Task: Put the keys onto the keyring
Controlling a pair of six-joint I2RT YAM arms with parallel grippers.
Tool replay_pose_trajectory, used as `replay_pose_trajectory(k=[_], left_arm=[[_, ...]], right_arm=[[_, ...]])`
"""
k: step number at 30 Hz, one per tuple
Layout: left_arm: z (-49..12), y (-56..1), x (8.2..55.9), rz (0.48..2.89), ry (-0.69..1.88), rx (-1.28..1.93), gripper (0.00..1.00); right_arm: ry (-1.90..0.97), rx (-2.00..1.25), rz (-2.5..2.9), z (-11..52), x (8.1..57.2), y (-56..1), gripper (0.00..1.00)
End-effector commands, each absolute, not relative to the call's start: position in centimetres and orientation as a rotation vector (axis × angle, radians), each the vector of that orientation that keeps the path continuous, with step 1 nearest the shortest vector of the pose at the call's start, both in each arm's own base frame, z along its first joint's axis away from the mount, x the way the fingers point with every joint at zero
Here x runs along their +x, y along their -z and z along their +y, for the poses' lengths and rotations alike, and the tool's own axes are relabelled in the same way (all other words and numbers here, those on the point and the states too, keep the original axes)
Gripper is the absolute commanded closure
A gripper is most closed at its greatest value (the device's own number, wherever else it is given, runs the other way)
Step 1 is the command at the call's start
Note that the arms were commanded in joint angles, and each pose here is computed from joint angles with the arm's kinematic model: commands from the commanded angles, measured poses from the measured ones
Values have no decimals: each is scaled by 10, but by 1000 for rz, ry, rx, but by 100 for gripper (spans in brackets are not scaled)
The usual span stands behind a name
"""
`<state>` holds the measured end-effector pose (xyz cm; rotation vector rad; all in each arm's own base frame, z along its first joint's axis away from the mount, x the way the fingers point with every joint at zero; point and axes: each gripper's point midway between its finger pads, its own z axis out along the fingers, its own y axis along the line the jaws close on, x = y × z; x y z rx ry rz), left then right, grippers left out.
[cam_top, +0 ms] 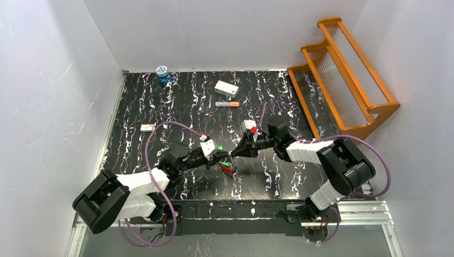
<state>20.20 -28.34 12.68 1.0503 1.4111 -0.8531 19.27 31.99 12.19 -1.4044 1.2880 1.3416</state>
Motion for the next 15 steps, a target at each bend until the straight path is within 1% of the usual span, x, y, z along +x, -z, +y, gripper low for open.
replay_pose_trajectory(k=[1, 6, 8, 9, 12, 15], left_arm=[[-286, -153, 202, 1314, 854, 1023, 100], [-286, -154, 203, 1313, 851, 1018, 100], [-286, -154, 203, 1313, 851, 1016, 100], [-286, -154, 203, 1313, 852, 1017, 100], [-286, -155, 203, 1313, 853, 1015, 100], [-286, -155, 203, 1312, 851, 1016, 100]], right_arm=[[-1292, -1389, 1357, 318, 200, -110, 84], [-1201, -1367, 1415, 314, 211, -106, 80], [-1155, -1358, 1426, 312, 215, -106, 80], [-1128, -1349, 1436, 310, 218, -107, 81], [-1074, -1353, 1463, 307, 224, -104, 95], [-1058, -1359, 1452, 306, 224, -106, 96]])
